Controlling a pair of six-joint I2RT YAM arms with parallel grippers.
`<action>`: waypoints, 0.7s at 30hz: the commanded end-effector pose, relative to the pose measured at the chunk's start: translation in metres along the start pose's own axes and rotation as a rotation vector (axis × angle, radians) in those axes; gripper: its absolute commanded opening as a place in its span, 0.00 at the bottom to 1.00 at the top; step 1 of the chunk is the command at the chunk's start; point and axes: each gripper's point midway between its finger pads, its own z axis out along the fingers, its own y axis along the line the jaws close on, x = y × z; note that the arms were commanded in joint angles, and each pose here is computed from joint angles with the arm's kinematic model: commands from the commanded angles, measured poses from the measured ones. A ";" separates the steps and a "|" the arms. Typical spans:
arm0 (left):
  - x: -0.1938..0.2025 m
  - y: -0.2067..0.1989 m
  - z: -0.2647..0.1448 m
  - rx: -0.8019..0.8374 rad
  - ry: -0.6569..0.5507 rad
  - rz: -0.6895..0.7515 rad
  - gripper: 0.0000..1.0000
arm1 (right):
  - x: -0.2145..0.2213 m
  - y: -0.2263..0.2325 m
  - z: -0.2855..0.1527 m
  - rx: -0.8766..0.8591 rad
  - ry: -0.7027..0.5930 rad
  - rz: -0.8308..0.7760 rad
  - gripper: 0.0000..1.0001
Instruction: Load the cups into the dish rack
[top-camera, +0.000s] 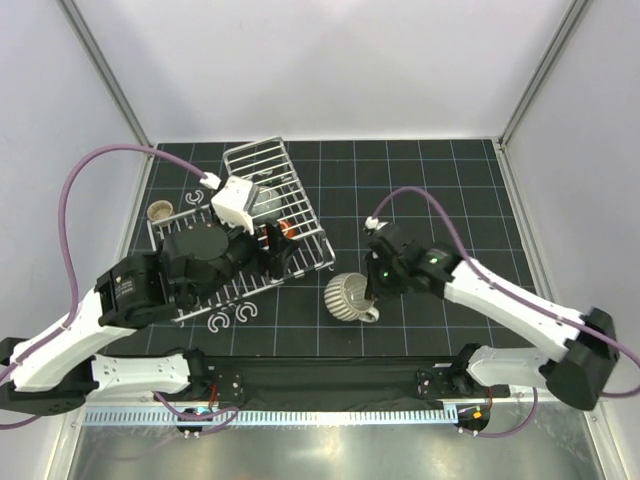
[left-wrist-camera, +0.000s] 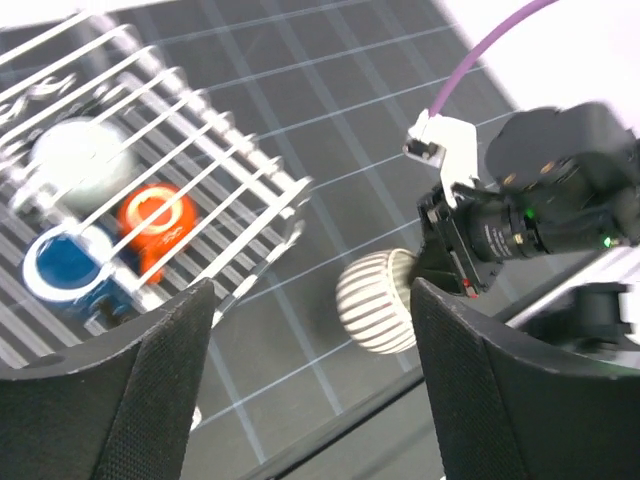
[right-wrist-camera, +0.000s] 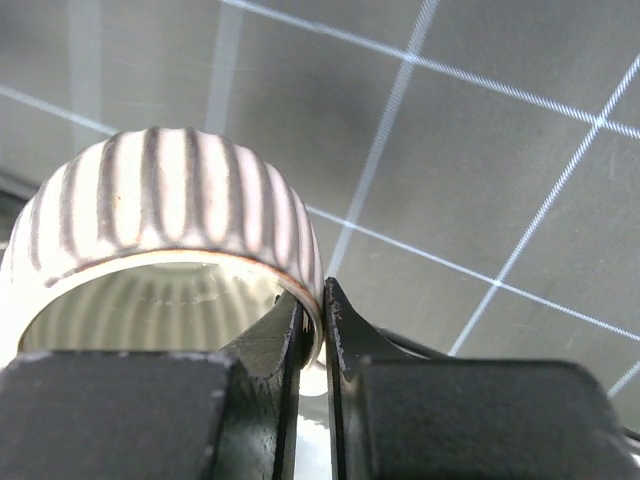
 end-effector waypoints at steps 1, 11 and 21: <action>-0.038 -0.032 -0.007 0.155 -0.100 -0.030 0.79 | -0.041 0.038 -0.065 -0.233 -0.160 0.057 0.04; -0.055 -0.094 -0.015 0.472 -0.138 -0.037 0.89 | -0.116 0.076 -0.230 -0.710 -0.450 0.207 0.04; -0.055 -0.128 -0.016 0.632 -0.145 -0.043 0.89 | -0.135 0.112 -0.299 -1.087 -0.477 0.289 0.04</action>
